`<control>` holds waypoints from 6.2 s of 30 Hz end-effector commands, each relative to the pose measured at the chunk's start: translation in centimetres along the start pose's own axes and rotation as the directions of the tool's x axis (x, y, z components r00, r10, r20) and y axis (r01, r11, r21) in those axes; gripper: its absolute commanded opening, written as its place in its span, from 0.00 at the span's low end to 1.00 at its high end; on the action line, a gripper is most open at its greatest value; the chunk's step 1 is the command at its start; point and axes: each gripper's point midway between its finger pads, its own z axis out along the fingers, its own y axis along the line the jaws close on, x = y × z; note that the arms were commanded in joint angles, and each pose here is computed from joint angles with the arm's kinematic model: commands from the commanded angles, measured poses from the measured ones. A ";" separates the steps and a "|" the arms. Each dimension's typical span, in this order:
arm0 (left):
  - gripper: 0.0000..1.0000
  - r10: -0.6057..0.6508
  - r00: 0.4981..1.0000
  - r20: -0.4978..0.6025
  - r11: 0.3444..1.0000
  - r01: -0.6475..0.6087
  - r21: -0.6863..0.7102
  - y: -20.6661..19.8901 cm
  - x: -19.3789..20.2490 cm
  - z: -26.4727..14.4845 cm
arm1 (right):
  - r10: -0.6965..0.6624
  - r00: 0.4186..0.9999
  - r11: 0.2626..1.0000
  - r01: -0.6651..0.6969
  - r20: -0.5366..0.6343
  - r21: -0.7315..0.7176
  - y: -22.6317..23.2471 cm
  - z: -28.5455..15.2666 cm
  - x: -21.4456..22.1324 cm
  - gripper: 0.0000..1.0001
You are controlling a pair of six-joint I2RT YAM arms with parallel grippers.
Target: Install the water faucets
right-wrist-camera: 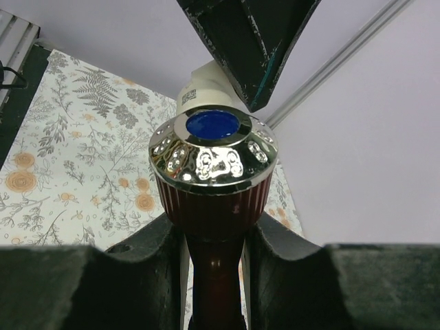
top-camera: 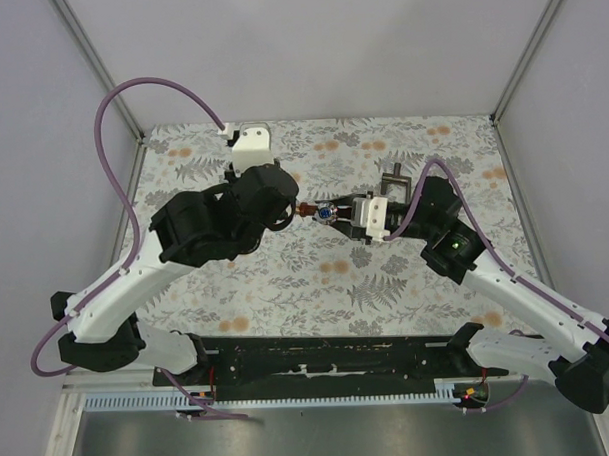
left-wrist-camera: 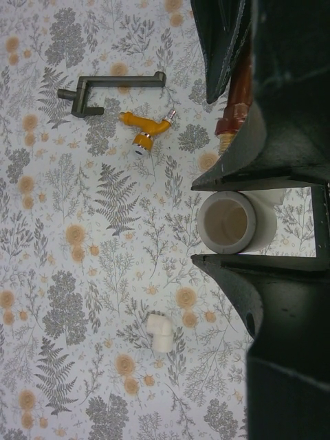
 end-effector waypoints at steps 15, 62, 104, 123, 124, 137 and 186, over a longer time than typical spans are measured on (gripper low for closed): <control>0.02 -0.109 0.993 0.042 0.994 0.109 -0.005 -1.1 -0.7 1.0 | -0.003 0.994 0.999 -0.001 0.113 0.033 -0.7 -0.1 -2.6 0.00; 0.02 -0.286 0.948 0.136 0.940 0.251 0.231 -2.4 -0.5 1.5 | 0.625 0.771 0.768 -0.635 0.125 0.076 0.2 2.3 1.6 0.00; 0.02 -0.225 0.839 0.496 0.871 -0.054 0.488 -2.7 1.9 0.0 | 0.777 -0.435 -0.424 -0.896 0.454 -0.133 0.7 4.5 6.2 0.00; 0.11 -0.186 0.892 0.413 0.975 0.115 0.190 2.7 5.6 4.9 | 0.780 -0.394 -0.438 -0.899 0.485 -0.025 3.5 3.8 12.9 0.00; 0.14 -0.187 0.908 0.376 0.978 0.136 0.159 3.3 6.2 5.5 | 0.800 -0.359 -0.417 -0.909 0.481 0.015 3.9 3.4 14.0 0.00; 0.80 -0.289 0.931 -0.221 0.935 0.225 -0.275 13.8 19.0 9.3 | 0.974 0.168 0.038 -0.786 0.153 0.617 6.6 -2.9 20.9 0.00; 1.00 -0.834 0.550 -0.042 0.242 0.297 -0.924 29.5 29.9 4.5 | 0.835 0.542 0.477 -0.625 -0.096 0.618 8.8 -5.1 19.5 0.00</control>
